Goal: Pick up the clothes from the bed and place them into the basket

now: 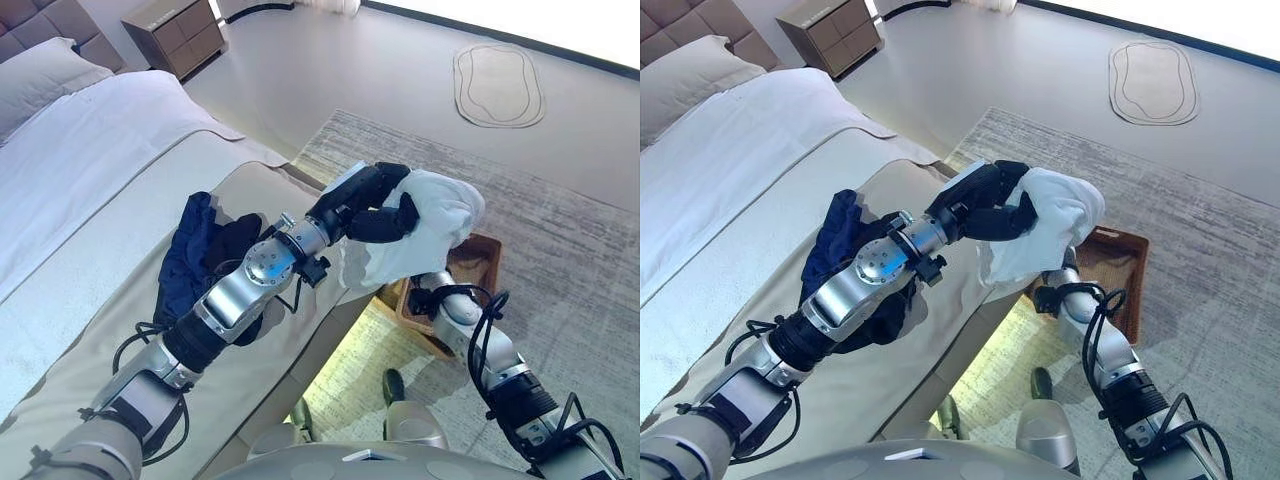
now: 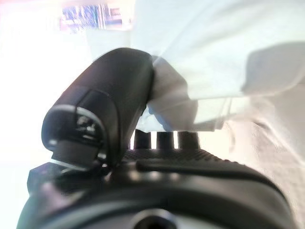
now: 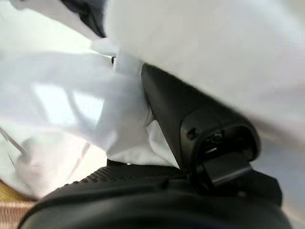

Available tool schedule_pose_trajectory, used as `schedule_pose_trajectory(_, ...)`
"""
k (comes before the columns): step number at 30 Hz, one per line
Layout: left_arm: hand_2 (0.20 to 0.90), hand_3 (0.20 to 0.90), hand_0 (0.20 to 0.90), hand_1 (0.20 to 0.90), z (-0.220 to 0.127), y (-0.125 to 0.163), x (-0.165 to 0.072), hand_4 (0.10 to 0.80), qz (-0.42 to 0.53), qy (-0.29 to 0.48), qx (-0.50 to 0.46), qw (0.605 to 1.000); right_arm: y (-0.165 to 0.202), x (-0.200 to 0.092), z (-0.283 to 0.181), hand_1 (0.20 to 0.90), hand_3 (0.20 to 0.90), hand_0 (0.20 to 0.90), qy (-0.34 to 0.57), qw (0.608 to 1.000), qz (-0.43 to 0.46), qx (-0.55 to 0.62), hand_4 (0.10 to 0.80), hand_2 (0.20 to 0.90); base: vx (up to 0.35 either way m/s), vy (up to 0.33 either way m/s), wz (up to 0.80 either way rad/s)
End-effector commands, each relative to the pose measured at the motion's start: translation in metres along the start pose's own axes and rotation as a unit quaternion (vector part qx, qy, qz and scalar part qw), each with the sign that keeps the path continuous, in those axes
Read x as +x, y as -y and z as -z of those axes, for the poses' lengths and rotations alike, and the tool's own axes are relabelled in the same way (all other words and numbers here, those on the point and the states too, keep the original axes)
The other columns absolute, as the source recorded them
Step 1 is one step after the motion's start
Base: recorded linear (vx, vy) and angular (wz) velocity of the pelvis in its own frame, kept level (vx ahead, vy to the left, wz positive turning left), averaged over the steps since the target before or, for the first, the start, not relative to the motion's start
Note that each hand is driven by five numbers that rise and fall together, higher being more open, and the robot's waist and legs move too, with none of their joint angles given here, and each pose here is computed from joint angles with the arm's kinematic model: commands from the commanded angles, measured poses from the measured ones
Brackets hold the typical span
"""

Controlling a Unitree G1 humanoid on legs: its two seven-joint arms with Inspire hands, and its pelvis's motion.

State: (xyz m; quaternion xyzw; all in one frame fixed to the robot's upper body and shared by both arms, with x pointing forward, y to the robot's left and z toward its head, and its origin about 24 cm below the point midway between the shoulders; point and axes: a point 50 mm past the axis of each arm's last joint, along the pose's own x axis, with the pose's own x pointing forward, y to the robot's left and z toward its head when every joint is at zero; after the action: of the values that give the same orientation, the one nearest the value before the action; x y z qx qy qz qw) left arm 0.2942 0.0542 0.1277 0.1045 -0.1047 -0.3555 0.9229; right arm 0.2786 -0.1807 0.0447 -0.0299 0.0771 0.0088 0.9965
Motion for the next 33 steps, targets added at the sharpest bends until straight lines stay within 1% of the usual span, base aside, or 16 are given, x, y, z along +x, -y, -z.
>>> schedule_pose_trajectory(1,0.9,0.9,0.9,0.9,0.004,-0.034,-0.001,0.8,-0.088,0.001,0.051,0.995,0.011,0.006,-0.072,0.3,0.2,0.3,0.179,0.982,0.052,0.017,0.1,0.3,0.0,0.0,0.0)
schedule_pose_trajectory(2,0.9,0.9,0.9,0.9,0.005,-0.036,-0.001,0.8,-0.091,-0.001,0.054,0.994,0.014,0.006,-0.072,0.3,0.2,0.3,0.18,0.982,0.061,0.009,0.1,0.3,0.03,-0.018,0.0)
schedule_pose_trajectory(3,0.9,0.9,0.9,0.9,0.011,-0.042,-0.006,0.8,-0.109,-0.017,0.086,0.99,0.031,0.007,-0.074,0.3,0.2,0.3,0.182,0.976,0.114,-0.041,0.1,0.3,0.0,0.0,0.0)
schedule_pose_trajectory(6,0.9,0.9,0.9,0.9,0.019,-0.052,-0.013,0.8,-0.128,-0.04,0.117,0.984,0.052,0.008,-0.08,0.3,0.2,0.3,0.183,0.963,0.174,-0.097,0.1,0.3,0.0,0.0,0.0)
schedule_pose_trajectory(8,0.9,0.9,0.9,0.9,0.034,-0.066,-0.031,0.8,-0.152,-0.081,0.122,0.978,0.079,0.005,-0.087,0.3,0.2,0.3,0.18,0.949,0.223,-0.129,0.1,0.3,0.0,0.0,0.0)
schedule_pose_trajectory(11,0.9,0.9,0.9,0.9,0.046,-0.07,-0.044,0.8,-0.167,-0.107,0.116,0.973,0.091,0.002,-0.09,0.3,0.2,0.3,0.181,0.943,0.241,-0.14,0.1,0.3,0.0,0.0,0.0)
schedule_pose_trajectory(13,0.9,0.9,0.9,0.9,0.064,-0.073,-0.063,0.8,-0.182,-0.142,0.111,0.967,0.105,-0.001,-0.092,0.3,0.2,0.3,0.179,0.936,0.261,-0.158,0.1,0.3,0.0,0.0,0.0)
schedule_pose_trajectory(14,0.9,0.9,0.9,0.9,0.078,-0.075,-0.079,0.8,-0.198,-0.169,0.102,0.96,0.114,-0.004,-0.092,0.3,0.2,0.3,0.17,0.932,0.269,-0.172,0.1,0.3,-0.005,0.005,0.04)
schedule_pose_trajectory(16,0.9,0.9,0.9,0.9,0.086,-0.075,-0.088,0.8,-0.208,-0.185,0.093,0.956,0.118,-0.005,-0.092,0.3,0.2,0.3,0.166,0.931,0.273,-0.176,0.1,0.3,-0.005,0.002,0.08)
schedule_pose_trajectory(19,0.9,0.9,0.9,0.9,0.106,-0.077,-0.112,0.8,-0.238,-0.225,0.067,0.942,0.125,-0.005,-0.09,0.3,0.2,0.3,0.148,0.929,0.276,-0.197,0.1,0.3,-0.002,0.003,0.14)
schedule_pose_trajectory(22,0.9,0.9,0.9,0.9,0.134,-0.073,-0.144,0.8,-0.279,-0.282,0.039,0.917,0.132,-0.004,-0.083,0.3,0.2,0.3,0.11,0.925,0.275,-0.237,0.1,0.3,-0.011,-0.005,0.1)
schedule_pose_trajectory(26,0.9,0.9,0.9,0.9,0.158,-0.066,-0.173,0.8,-0.317,-0.333,0.021,0.888,0.145,-0.001,-0.068,0.3,0.2,0.3,0.05,0.918,0.282,-0.273,0.1,0.3,-0.029,-0.028,0.12)
schedule_pose_trajectory(30,0.9,0.9,0.9,0.9,0.17,-0.062,-0.192,0.8,-0.347,-0.361,0.002,0.866,0.158,0.002,-0.06,0.3,0.2,0.3,0.006,0.91,0.298,-0.29,0.1,0.3,-0.051,-0.042,0.12)
schedule_pose_trajectory(31,0.9,0.9,0.9,0.9,0.173,-0.063,-0.198,0.8,-0.362,-0.366,-0.002,0.857,0.164,0.003,-0.056,0.387,0.302,0.387,-0.017,0.903,0.307,-0.3,0.202,0.387,-0.084,-0.049,0.08)
schedule_pose_trajectory(32,0.9,0.9,0.9,0.9,0.175,-0.063,-0.202,0.8,-0.37,-0.371,-0.003,0.852,0.17,0.004,-0.055,0.721,0.691,0.721,-0.036,0.897,0.314,-0.31,0.591,0.721,-0.118,-0.057,0.1)
schedule_pose_trajectory(33,0.9,0.9,0.9,0.9,0.177,-0.064,-0.205,0.8,-0.378,-0.376,-0.013,0.846,0.178,0.004,-0.052,0.869,0.864,0.869,-0.066,0.883,0.324,-0.332,0.764,0.869,-0.13,-0.043,0.16)
